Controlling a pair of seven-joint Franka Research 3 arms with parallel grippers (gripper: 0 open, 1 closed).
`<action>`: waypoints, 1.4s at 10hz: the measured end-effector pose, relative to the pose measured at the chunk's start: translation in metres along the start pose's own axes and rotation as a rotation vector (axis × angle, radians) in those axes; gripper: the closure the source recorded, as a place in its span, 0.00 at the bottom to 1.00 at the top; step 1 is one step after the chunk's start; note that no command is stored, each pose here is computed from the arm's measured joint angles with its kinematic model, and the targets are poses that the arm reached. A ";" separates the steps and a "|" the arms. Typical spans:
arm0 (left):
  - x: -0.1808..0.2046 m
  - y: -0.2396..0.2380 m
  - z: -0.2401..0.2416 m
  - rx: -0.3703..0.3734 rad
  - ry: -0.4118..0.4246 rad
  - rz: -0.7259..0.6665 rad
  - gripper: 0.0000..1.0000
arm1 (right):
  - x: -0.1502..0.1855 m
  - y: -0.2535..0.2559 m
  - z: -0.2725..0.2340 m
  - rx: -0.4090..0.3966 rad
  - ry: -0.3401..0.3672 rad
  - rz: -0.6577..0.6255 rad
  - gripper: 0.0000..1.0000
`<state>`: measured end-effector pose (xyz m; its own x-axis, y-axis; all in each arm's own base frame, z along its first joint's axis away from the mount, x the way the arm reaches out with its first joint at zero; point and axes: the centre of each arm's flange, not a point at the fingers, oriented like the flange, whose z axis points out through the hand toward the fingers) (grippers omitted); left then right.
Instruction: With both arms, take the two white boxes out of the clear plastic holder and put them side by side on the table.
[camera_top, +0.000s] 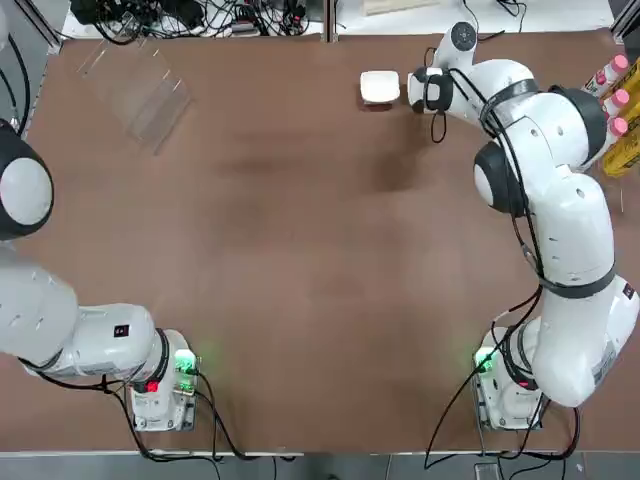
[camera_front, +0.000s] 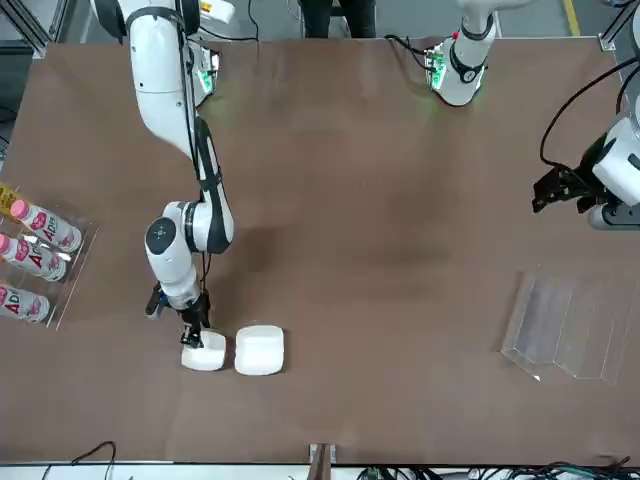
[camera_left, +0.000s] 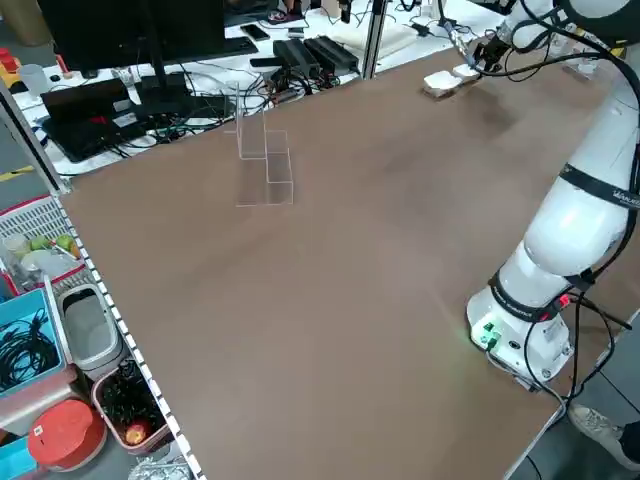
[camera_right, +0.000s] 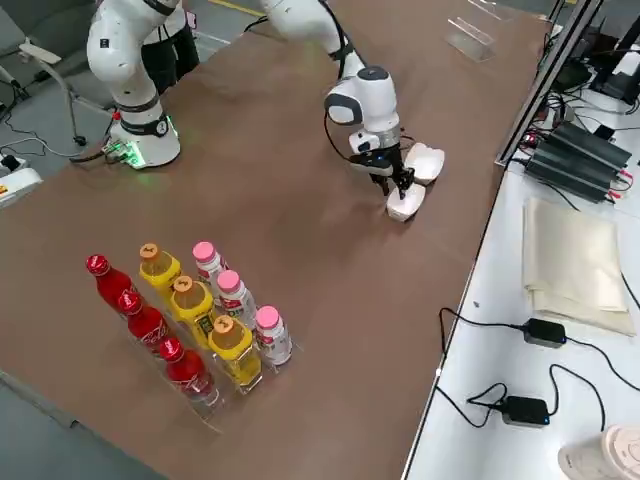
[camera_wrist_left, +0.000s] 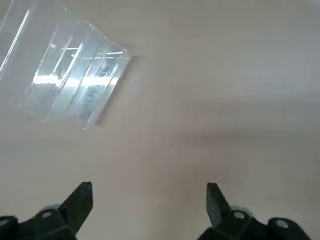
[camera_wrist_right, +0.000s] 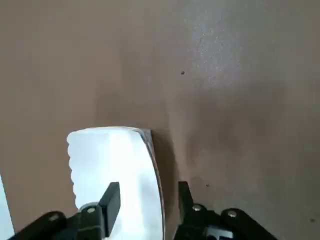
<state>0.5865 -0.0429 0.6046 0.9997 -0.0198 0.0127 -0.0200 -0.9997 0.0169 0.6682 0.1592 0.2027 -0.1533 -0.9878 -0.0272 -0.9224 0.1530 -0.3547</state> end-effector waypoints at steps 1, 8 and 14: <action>0.000 0.000 -0.001 0.000 0.002 0.002 0.00 | 0.002 0.000 0.000 -0.022 0.005 -0.016 0.41; 0.000 -0.001 -0.005 0.000 0.009 0.056 0.00 | 0.019 -0.036 -0.073 -0.204 -0.043 -0.276 0.41; 0.000 0.002 -0.004 0.000 0.008 0.061 0.00 | 0.059 -0.061 -0.117 -0.249 -0.128 -0.835 0.14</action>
<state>0.5859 -0.0447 0.6090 0.9965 -0.0807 0.0212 -0.0811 -0.9966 0.0160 0.6736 0.0948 0.3316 0.6330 -0.7731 0.0403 -0.7681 -0.6337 -0.0922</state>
